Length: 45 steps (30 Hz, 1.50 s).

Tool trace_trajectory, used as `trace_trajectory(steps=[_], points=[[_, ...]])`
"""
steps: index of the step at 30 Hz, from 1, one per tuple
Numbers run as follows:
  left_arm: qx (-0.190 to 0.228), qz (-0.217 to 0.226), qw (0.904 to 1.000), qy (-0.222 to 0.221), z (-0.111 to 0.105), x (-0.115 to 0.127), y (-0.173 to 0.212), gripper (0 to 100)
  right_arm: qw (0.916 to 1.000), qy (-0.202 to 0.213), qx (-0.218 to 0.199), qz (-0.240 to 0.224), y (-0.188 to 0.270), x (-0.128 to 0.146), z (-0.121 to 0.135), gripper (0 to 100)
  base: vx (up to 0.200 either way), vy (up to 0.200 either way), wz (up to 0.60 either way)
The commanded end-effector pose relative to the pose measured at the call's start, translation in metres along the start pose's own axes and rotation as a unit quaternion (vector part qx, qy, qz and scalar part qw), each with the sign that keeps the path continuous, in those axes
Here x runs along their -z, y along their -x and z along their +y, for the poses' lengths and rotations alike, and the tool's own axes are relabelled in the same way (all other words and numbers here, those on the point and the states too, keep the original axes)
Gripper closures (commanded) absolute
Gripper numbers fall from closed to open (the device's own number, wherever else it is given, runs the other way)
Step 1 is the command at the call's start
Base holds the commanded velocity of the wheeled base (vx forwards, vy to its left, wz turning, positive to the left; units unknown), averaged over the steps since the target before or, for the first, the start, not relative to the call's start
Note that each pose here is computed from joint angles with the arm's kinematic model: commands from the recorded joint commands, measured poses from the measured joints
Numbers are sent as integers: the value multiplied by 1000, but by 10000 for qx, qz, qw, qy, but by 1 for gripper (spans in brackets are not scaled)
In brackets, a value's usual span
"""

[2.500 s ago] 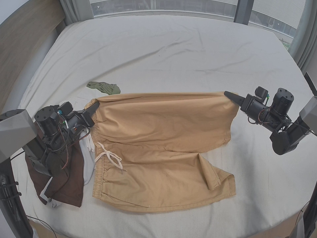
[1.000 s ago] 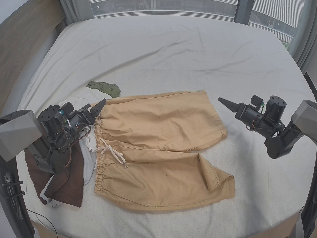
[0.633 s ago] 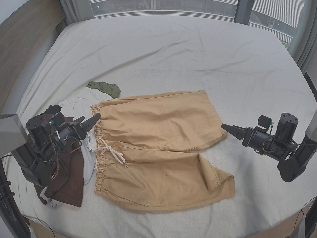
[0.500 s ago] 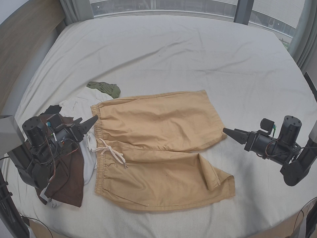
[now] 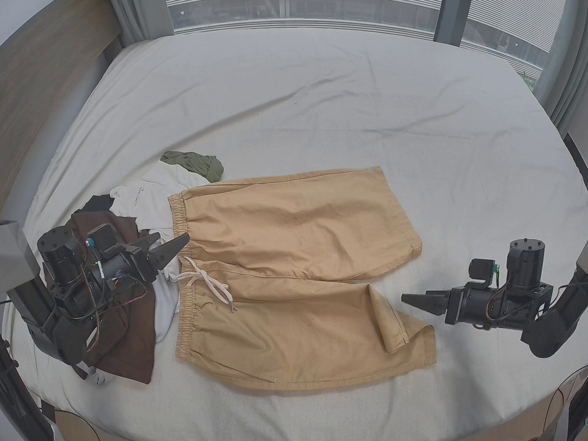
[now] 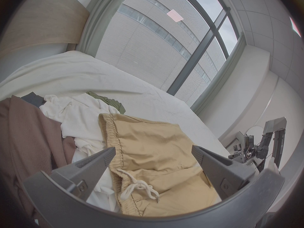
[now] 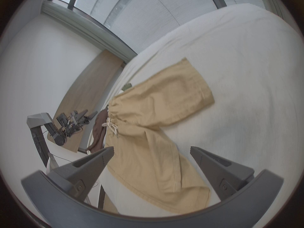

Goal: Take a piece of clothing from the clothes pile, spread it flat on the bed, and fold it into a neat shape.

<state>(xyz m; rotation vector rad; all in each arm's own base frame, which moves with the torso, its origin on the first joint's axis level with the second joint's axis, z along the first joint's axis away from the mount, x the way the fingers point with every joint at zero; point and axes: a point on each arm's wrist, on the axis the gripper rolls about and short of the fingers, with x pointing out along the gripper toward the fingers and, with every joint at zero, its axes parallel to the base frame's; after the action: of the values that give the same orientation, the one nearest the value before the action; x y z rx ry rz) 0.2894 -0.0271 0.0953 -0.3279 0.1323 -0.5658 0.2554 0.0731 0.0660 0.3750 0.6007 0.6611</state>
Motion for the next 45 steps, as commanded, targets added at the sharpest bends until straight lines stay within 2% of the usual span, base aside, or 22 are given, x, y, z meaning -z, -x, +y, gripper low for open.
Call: trace_trajectory(steps=[1,10,35,45], points=[[25,86,10000,10,-2,4,1,0,9998,-42,5,173,-2,5,1,0,0,0,0],[49,158,9999,35,-4,8,1,0,9993,-61,-75,356,-7,11,5,0,0,0,0],[90,110,9999,15,-6,6,-1,0,9941,-438,121,984,-35,42,-20,0,0,0,0],[96,91,9999,4,-6,5,-2,0,9922,-496,-59,1142,-39,47,-13,0,0,0,0]])
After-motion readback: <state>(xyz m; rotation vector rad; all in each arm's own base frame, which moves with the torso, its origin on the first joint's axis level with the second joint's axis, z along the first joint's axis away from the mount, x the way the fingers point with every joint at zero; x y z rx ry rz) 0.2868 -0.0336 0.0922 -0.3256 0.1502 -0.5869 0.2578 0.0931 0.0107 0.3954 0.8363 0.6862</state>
